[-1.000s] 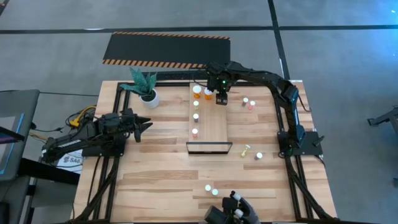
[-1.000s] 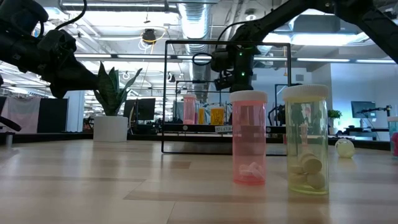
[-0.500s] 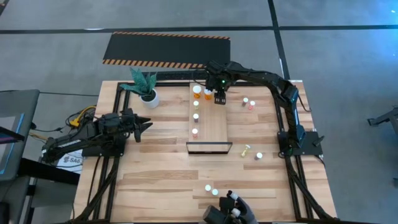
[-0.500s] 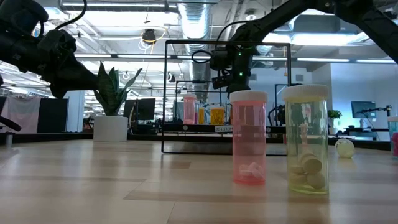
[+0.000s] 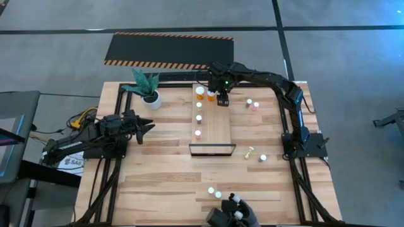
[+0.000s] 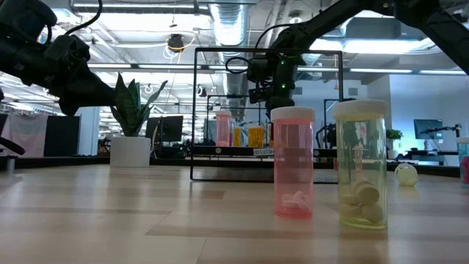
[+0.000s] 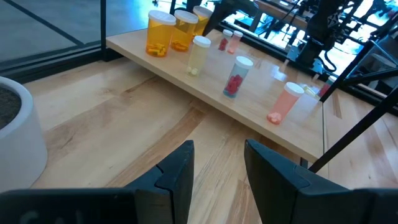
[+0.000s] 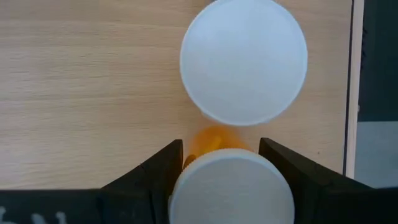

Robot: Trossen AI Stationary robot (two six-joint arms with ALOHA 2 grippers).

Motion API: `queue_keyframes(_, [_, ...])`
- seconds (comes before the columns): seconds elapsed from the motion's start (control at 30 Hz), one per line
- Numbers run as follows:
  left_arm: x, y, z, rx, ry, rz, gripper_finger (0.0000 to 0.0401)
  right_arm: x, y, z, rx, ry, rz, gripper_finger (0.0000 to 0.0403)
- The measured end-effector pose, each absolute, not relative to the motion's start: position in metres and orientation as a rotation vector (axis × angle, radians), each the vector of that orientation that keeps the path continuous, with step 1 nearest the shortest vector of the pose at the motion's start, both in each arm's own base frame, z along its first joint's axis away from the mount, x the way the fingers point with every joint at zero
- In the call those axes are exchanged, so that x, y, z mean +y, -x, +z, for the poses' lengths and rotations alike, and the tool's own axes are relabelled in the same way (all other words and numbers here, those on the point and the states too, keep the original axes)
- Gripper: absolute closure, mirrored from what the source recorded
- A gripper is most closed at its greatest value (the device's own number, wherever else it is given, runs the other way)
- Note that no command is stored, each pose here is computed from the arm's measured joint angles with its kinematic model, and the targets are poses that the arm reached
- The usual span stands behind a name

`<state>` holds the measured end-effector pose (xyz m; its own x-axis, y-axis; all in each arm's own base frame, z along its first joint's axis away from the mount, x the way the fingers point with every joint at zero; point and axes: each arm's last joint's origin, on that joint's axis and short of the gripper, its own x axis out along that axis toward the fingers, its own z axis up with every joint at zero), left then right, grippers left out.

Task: Pick and place medicine bottles onto shelf by color
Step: Put the large orange pill bottle on the shelf aligned with the other large orange pill bottles

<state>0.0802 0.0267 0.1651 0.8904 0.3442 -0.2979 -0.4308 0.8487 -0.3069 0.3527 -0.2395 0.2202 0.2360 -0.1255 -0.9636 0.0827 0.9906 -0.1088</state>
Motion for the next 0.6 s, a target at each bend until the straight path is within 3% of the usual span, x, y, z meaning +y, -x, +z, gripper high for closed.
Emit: queue_keyframes(0.6, [0.0267,-0.0802,0.1650,0.237,0.377,0.412,0.0273,-0.2449,-0.3503,0.2206,1.317,0.039,-0.155,0.0146])
